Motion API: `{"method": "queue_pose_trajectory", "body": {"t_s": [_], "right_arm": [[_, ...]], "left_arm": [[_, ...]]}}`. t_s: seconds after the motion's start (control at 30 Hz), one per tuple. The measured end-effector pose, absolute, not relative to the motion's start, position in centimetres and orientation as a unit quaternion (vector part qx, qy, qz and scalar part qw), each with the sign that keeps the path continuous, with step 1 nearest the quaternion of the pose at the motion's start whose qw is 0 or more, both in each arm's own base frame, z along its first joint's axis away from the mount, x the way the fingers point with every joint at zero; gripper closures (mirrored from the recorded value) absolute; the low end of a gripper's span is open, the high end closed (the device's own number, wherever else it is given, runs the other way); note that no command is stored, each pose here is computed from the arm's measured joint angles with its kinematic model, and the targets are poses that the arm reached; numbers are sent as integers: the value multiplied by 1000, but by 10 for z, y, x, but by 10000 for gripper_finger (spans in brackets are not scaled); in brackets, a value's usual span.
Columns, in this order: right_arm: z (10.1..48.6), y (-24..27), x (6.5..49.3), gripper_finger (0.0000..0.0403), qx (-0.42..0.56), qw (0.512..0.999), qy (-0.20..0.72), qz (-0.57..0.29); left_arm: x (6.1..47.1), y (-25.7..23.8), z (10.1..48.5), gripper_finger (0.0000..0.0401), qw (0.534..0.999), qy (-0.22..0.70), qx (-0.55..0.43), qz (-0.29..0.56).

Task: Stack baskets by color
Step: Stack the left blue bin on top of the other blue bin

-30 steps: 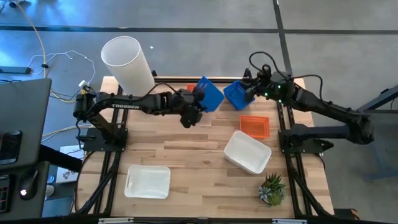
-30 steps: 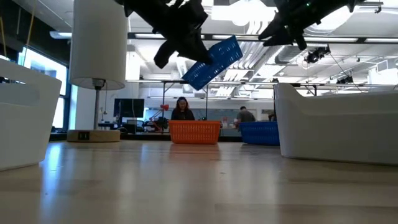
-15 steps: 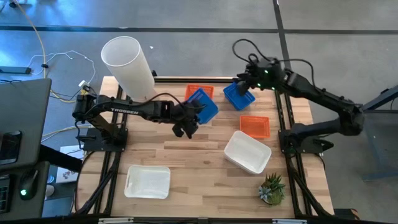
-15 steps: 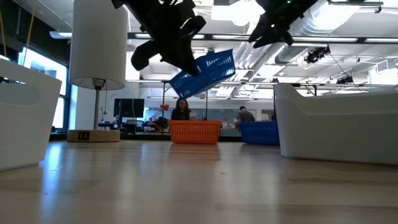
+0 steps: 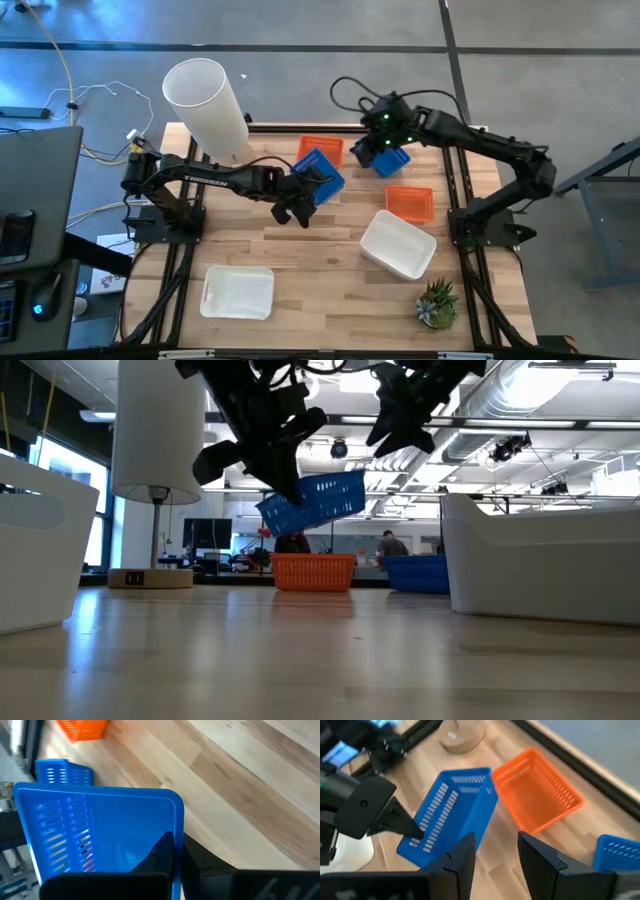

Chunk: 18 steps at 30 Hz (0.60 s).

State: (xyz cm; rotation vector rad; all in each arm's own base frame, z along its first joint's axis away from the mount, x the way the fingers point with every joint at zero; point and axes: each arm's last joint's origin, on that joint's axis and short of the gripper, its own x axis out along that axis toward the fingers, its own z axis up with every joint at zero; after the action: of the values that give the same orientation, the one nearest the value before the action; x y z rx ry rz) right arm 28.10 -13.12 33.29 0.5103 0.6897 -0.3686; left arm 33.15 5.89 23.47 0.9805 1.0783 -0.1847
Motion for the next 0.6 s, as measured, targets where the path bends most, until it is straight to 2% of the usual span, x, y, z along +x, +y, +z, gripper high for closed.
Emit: {"method": "queue_pose_trajectory", "body": {"t_s": [0.6], "right_arm": [[296, -106, 321, 269, 224, 878, 401, -135]], "left_arm": [[339, 47, 229, 401, 716, 505, 478, -54]]}}
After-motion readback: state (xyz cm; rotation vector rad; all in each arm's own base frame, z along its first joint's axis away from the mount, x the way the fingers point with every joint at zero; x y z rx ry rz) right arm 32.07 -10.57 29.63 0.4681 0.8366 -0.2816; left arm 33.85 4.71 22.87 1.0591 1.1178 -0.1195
